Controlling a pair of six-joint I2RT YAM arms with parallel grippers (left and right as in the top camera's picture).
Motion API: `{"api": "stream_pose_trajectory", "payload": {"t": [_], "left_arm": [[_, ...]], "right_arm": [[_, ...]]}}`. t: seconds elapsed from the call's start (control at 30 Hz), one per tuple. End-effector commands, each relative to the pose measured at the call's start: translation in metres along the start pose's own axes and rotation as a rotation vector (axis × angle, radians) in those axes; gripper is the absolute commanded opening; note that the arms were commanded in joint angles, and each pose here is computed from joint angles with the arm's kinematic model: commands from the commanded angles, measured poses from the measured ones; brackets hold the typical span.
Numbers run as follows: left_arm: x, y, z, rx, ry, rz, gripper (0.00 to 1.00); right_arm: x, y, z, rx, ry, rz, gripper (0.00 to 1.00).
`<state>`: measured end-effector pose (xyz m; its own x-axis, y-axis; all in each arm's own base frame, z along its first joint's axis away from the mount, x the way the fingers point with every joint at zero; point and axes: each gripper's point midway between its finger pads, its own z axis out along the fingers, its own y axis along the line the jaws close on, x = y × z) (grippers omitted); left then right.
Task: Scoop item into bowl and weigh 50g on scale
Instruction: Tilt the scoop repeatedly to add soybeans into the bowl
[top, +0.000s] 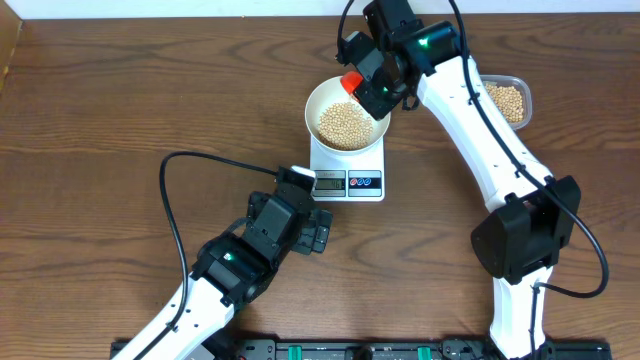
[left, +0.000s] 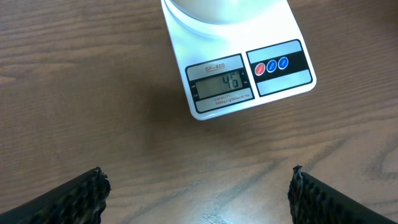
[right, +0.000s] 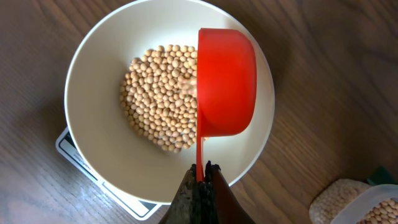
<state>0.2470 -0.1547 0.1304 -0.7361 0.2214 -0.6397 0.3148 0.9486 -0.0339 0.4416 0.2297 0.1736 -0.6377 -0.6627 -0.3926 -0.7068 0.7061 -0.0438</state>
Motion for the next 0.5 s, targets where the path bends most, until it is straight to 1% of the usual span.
{"api": "stream_pose_trajectory", "payload": {"t": [0.0, 0.13, 0.47], "left_arm": [[-0.0016, 0.0023, -0.0004, -0.017, -0.008, 0.0, 0.94], [-0.0016, 0.0023, -0.0004, -0.017, -0.008, 0.0, 0.94], [-0.0016, 0.0023, -0.0004, -0.017, -0.008, 0.0, 0.94]], "right_arm": [[-0.0094, -0.0015, -0.0178, 0.026, -0.043, -0.01, 0.01], [-0.0102, 0.0003, -0.0177, 0.017, -0.047, -0.001, 0.01], [-0.0114, 0.002, -0.0227, -0.138, -0.103, 0.064, 0.01]]}}
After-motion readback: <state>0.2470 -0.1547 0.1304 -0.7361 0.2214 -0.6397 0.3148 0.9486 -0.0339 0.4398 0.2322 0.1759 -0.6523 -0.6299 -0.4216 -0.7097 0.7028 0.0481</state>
